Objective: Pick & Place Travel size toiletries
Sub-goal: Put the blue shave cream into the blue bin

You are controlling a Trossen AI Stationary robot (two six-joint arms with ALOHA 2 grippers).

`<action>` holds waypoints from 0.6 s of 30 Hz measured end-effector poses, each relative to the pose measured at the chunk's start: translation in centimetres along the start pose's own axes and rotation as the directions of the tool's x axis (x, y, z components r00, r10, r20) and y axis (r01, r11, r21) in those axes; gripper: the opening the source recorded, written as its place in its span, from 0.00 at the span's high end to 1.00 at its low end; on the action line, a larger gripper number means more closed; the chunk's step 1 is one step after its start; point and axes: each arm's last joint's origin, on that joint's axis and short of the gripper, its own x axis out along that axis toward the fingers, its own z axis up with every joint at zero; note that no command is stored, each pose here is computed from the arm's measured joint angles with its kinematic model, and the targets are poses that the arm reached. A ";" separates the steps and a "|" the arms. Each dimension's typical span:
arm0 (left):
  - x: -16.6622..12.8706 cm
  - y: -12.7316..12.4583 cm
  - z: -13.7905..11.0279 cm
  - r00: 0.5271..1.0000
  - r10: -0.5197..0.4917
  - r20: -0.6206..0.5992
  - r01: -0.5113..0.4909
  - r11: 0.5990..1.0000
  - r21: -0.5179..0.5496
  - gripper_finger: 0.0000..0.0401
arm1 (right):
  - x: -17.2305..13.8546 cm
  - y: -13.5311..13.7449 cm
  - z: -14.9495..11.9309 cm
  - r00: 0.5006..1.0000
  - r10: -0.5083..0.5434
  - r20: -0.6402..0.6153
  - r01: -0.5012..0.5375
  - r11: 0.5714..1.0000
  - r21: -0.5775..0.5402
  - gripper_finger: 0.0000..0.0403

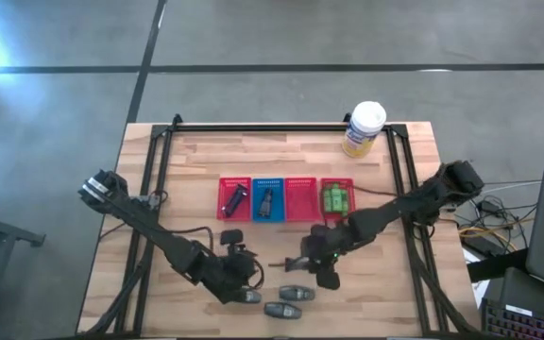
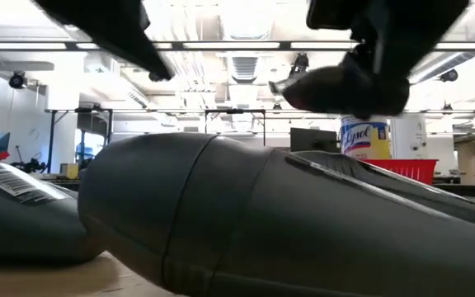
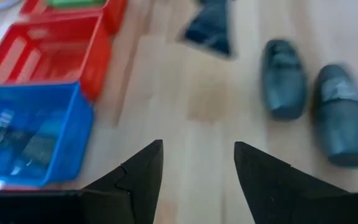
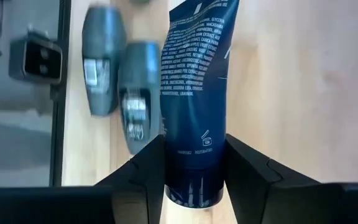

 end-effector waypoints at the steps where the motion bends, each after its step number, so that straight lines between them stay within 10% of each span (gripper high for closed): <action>1: 0.1 0.2 0.2 1.000 -0.012 0.002 0.012 1.000 -0.006 0.50 | -0.4 -0.1 0.1 1.000 -0.007 0.016 0.007 1.000 0.004 0.68; 18: 3.8 6.7 5.0 0.958 -0.268 0.098 0.285 0.870 -0.402 0.50 | -2.9 -0.8 -0.7 0.972 -0.232 0.023 0.233 0.969 -0.088 0.69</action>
